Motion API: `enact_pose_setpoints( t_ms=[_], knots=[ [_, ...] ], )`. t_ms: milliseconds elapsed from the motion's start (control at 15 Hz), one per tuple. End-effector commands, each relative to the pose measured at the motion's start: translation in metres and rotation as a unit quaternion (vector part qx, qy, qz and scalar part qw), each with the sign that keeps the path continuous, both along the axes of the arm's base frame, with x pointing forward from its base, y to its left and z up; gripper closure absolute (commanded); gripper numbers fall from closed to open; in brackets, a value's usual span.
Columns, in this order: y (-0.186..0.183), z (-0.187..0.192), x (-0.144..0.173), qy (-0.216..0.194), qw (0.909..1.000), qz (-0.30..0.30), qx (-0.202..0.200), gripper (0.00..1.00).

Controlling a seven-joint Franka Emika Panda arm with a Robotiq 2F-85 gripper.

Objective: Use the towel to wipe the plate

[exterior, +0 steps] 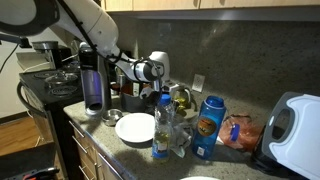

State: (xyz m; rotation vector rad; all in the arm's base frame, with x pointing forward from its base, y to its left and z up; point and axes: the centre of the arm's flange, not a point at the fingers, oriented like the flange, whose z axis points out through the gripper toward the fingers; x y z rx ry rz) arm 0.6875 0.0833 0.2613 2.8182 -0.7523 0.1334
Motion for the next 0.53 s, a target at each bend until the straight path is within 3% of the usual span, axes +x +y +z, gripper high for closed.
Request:
enact_pose_setpoints(
  t_ms=[0,200,267,333,467],
  knots=[
    [-0.009,-0.003,0.009,-0.01,0.9996,-0.024,-0.009,0.0],
    [-0.013,-0.008,0.013,-0.007,0.9991,-0.038,-0.016,0.0],
    [-0.014,-0.009,0.014,-0.007,0.9989,-0.042,-0.018,0.25],
    [-0.014,-0.011,0.014,-0.005,0.9987,-0.046,-0.02,0.26],
    [-0.015,-0.015,0.015,-0.005,0.9983,-0.052,-0.025,0.41]
  ],
)
